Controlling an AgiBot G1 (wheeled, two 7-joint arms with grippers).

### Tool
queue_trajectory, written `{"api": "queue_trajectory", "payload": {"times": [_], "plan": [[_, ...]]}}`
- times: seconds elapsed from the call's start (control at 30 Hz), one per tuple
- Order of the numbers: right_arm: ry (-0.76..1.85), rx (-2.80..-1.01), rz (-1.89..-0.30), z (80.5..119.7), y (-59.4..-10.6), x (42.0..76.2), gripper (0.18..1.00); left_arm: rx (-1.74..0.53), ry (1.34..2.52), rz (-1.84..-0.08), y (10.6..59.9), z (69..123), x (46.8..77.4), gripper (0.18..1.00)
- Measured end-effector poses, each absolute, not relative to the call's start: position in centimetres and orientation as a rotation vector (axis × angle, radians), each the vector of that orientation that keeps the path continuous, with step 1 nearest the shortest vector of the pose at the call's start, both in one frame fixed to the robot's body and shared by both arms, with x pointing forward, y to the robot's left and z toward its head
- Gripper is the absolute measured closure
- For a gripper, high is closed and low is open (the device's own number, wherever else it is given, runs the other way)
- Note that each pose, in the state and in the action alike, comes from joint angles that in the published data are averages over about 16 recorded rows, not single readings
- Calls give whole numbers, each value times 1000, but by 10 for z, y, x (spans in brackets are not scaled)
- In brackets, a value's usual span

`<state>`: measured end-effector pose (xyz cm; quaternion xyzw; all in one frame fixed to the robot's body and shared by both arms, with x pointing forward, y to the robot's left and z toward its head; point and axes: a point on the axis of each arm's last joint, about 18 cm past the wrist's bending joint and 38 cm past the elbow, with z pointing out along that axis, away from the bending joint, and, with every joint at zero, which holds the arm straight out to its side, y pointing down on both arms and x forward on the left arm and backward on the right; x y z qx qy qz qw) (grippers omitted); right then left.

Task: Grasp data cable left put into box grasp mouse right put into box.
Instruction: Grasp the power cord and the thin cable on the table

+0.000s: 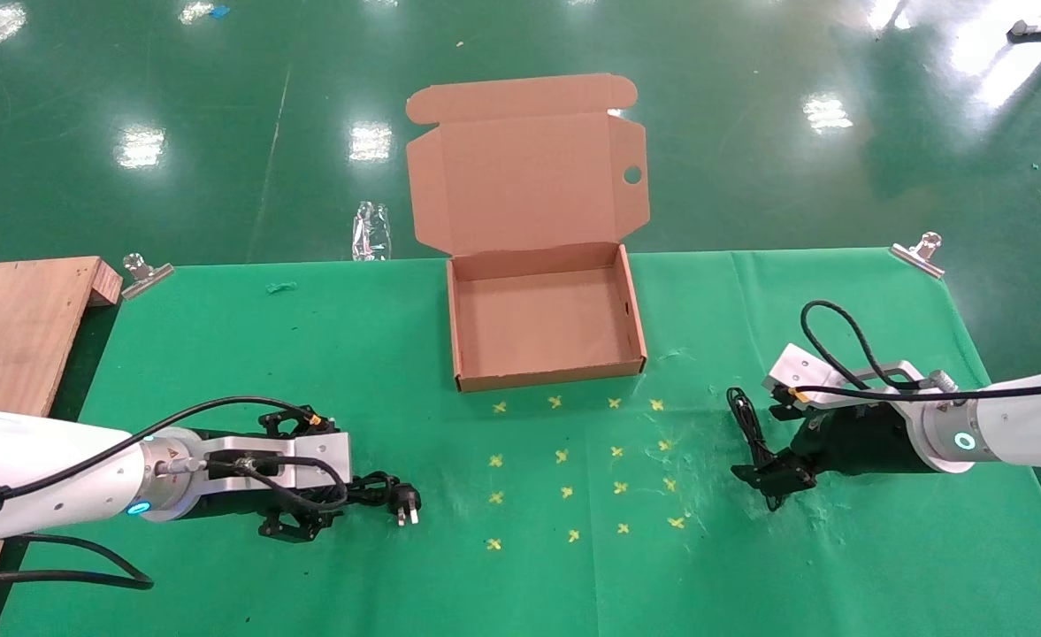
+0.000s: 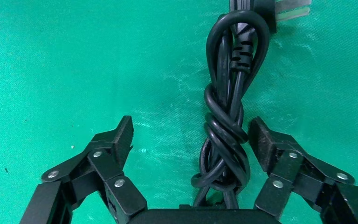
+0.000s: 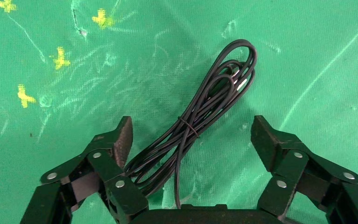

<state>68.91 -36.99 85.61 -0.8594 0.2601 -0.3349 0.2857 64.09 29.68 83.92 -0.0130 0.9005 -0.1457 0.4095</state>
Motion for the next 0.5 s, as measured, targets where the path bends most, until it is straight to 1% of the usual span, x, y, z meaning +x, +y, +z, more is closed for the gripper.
{"api": "queue_trajectory", "payload": {"times": [0.13, 0.3, 0.5], "plan": [[692, -2297, -896, 857, -370, 689, 269, -33, 2268, -367, 297, 839, 641, 290], [688, -2297, -898, 857, -369, 688, 347, -33, 2268, -368, 297, 839, 641, 369], [686, -2295, -899, 858, -369, 688, 466, -33, 2268, -368, 297, 839, 641, 498]]}}
